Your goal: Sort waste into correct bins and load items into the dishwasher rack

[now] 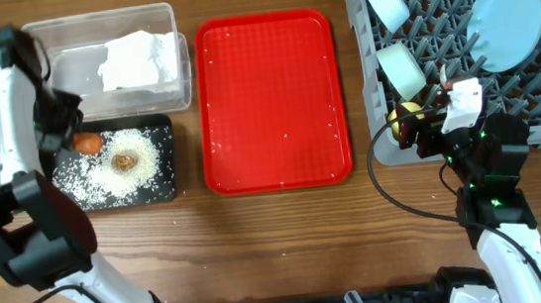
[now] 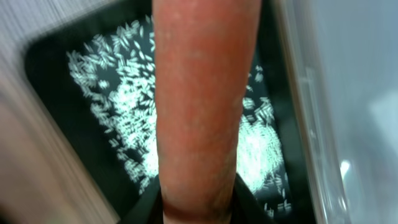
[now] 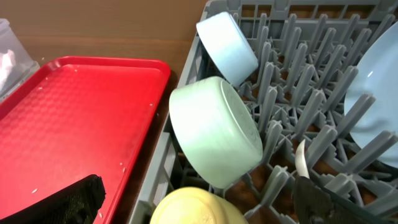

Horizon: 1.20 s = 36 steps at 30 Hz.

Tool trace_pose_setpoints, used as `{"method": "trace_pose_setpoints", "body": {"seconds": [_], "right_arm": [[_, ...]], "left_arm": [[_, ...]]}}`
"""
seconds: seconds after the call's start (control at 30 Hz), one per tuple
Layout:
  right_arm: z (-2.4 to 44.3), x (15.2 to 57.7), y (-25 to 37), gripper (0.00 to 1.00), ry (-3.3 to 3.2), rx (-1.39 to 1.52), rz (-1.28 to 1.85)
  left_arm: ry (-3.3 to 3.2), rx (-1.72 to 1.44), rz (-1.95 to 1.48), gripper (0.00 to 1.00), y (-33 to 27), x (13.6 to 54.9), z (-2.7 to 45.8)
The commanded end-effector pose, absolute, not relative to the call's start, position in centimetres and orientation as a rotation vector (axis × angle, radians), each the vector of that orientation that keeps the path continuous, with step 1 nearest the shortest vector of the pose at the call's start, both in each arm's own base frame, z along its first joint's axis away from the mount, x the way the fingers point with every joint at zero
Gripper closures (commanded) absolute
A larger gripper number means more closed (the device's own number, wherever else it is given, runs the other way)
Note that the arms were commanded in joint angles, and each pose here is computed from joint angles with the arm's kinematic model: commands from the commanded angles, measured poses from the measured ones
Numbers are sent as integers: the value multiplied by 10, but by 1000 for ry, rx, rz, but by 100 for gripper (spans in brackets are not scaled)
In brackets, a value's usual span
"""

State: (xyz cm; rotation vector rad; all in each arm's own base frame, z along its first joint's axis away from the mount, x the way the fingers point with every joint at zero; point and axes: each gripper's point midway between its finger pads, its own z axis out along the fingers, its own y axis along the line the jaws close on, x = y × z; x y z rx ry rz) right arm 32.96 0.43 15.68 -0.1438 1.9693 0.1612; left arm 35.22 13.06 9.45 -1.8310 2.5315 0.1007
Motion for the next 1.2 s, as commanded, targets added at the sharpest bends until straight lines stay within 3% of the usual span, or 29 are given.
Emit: {"method": "trace_pose_setpoints", "body": {"seconds": [0.0, 0.17, 0.2, 0.27, 0.4, 0.57, 0.67, 0.7, 0.77, 0.87, 0.97, 1.1, 1.17], "right_arm": [[158, 331, 3, 0, 1966, -126, 163], [158, 331, 3, 0, 1966, -126, 162], [158, 331, 3, 0, 1966, -126, 162], [158, 331, 3, 0, 1966, -126, 163], [158, 331, 3, 0, 1965, -126, 162], [176, 337, 2, 0, 1889, -138, 147], [230, 337, 23, 0, 1671, -262, 212], [253, 331, 30, 0, 1580, -299, 224], [286, 320, 34, 1, 1472, -282, 252], [329, 290, 38, 0, 1333, -285, 242], [300, 292, 29, 0, 1461, -243, 198], [212, 293, 31, 0, 1823, -173, 314], [190, 296, 30, 0, 1904, -150, 332]], "left_arm": [[2519, -2001, -115, 91, 105, 341, 52], [2539, -2053, -93, 87, 93, 321, 20], [2552, -2039, -94, 67, 93, 321, 20], [2591, -1993, -97, 51, 92, 320, 20], [2688, -1883, -143, 43, 87, 318, 34], [2542, -1615, -190, 37, 100, 342, 135], [2393, -1411, -257, 36, 88, 344, 207], [2340, -1346, -278, 27, 82, 344, 229], [2279, -1275, -307, 0, 74, 344, 252], [2240, -1254, -267, 0, 77, 341, 263], [2235, -1250, -268, 0, 79, 349, 260], [2244, -1255, -265, 0, 79, 350, 256], [2244, -1255, -265, 0, 79, 350, 256]]}}
